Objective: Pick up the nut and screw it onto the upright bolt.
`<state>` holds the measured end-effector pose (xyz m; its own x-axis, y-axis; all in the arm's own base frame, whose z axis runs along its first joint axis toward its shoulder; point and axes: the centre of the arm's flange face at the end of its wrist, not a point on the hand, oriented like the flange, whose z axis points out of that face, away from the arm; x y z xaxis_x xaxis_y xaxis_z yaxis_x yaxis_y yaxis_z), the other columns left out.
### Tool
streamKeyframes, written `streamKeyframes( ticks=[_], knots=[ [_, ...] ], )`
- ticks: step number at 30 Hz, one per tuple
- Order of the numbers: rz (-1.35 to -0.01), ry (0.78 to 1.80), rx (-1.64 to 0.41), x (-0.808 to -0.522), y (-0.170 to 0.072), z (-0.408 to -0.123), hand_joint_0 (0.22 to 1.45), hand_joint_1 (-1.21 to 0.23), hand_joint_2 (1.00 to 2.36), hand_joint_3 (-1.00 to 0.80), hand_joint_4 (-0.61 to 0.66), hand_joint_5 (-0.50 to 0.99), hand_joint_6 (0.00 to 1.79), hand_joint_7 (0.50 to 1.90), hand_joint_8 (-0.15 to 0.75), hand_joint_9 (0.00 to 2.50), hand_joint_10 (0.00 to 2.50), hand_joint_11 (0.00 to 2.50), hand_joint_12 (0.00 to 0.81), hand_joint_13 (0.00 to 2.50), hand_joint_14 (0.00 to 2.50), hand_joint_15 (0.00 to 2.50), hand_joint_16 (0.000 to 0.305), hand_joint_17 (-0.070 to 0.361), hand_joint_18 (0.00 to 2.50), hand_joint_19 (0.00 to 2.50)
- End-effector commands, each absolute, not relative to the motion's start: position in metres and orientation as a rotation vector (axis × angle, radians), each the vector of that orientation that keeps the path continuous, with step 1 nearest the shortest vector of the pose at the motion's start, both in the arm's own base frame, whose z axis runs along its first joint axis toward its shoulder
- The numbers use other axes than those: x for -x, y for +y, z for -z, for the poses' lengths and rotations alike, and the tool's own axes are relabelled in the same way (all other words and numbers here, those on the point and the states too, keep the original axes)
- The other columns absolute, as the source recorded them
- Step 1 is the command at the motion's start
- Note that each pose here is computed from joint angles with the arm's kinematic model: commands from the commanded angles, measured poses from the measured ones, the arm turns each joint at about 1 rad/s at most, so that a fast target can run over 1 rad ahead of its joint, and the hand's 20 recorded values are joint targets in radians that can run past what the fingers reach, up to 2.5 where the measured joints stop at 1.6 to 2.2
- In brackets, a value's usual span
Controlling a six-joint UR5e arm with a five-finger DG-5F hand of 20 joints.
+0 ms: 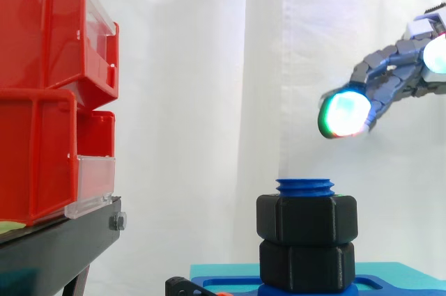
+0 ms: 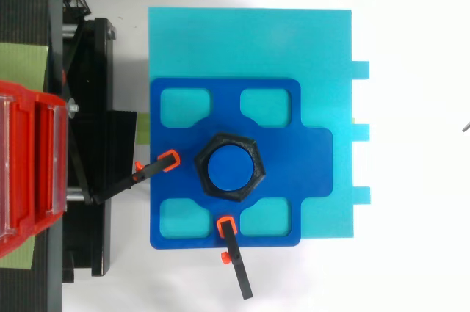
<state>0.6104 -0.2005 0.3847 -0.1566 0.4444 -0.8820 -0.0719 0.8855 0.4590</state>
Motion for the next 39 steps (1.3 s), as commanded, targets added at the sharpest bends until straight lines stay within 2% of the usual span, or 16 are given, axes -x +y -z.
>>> streamKeyframes(
  ticks=[1,6,13,23,28,36,39],
  knots=[
    [-0.513,1.685,-0.465,-0.606,-0.203,-0.382,0.48,-0.37,1.0,-0.5,0.14,-0.22,0.5,0.68,0.183,0.19,0.0,0.0,0.301,0.0,0.0,0.0,0.036,0.082,0.0,0.0],
    [-0.594,1.6,-0.738,-0.609,-0.209,-0.381,0.49,-0.38,1.0,-0.5,0.12,-0.23,0.5,0.67,0.164,0.11,0.0,0.0,0.297,0.0,0.0,0.0,0.038,0.086,0.0,0.0],
    [-0.628,1.545,-0.855,-0.609,-0.211,-0.381,0.48,-0.38,1.0,-0.5,0.14,-0.24,0.5,0.65,0.166,0.08,0.0,0.0,0.303,0.0,0.0,0.0,0.039,0.088,0.0,0.0],
    [-0.634,1.555,-0.857,-0.609,-0.208,-0.381,0.48,-0.36,1.0,-0.5,0.14,-0.24,0.5,0.65,0.175,0.03,0.0,0.0,0.309,0.0,0.0,0.0,0.04,0.091,0.0,0.0],
    [-0.62,1.715,-0.941,-0.594,-0.187,-0.368,0.47,-0.35,1.0,-0.5,0.12,-0.24,0.5,0.65,0.174,0.02,0.0,0.0,0.312,0.0,0.0,0.0,0.041,0.092,0.0,0.0],
    [-0.677,1.699,-0.999,-0.597,-0.176,-0.364,0.45,-0.36,1.0,-0.5,0.06,-0.25,0.5,0.64,0.179,0.0,0.0,0.0,0.324,0.0,0.0,0.0,0.044,0.098,0.0,0.0],
    [-0.698,1.665,-0.997,-0.602,-0.175,-0.366,0.45,-0.36,1.0,-0.5,0.05,-0.24,0.5,0.61,0.178,0.02,0.0,0.0,0.325,0.0,0.0,0.0,0.044,0.099,0.0,0.0]
  ],
)
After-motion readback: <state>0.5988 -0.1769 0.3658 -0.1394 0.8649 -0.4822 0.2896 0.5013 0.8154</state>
